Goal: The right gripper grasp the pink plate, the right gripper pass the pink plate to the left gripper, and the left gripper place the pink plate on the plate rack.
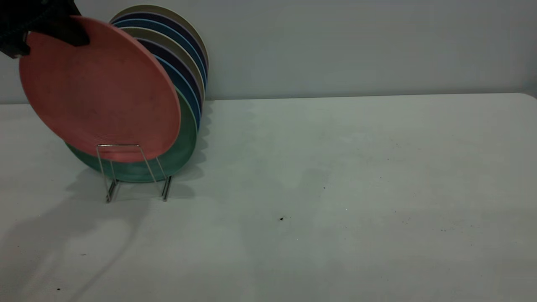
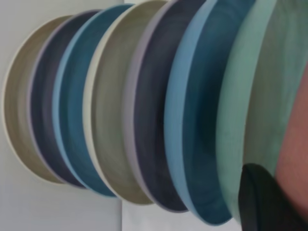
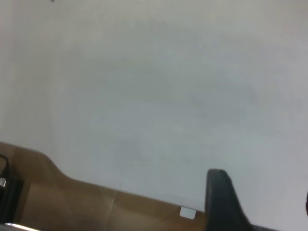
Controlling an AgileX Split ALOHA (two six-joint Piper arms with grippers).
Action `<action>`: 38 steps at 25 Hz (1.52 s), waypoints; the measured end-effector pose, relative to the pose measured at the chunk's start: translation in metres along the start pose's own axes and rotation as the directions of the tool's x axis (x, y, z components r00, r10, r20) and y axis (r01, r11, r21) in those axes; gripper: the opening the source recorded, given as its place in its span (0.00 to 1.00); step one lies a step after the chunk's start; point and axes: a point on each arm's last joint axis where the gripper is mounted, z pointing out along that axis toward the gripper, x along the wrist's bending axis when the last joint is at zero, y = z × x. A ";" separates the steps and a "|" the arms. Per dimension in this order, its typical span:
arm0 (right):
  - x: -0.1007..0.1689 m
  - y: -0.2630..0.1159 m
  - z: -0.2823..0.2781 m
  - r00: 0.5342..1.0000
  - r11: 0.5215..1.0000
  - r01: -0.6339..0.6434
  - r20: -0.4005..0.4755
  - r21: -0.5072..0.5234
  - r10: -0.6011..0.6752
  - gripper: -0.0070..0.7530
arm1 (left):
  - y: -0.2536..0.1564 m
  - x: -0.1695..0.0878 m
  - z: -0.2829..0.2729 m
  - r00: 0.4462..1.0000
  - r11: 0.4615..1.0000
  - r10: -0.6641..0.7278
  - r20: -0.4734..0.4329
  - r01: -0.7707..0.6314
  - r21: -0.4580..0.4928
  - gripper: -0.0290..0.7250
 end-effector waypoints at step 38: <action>-0.007 -0.004 0.000 0.998 0.998 -0.055 0.023 0.020 0.054 0.57 | 0.033 -0.049 -0.194 0.602 0.611 -0.786 0.143 0.791 0.028 0.54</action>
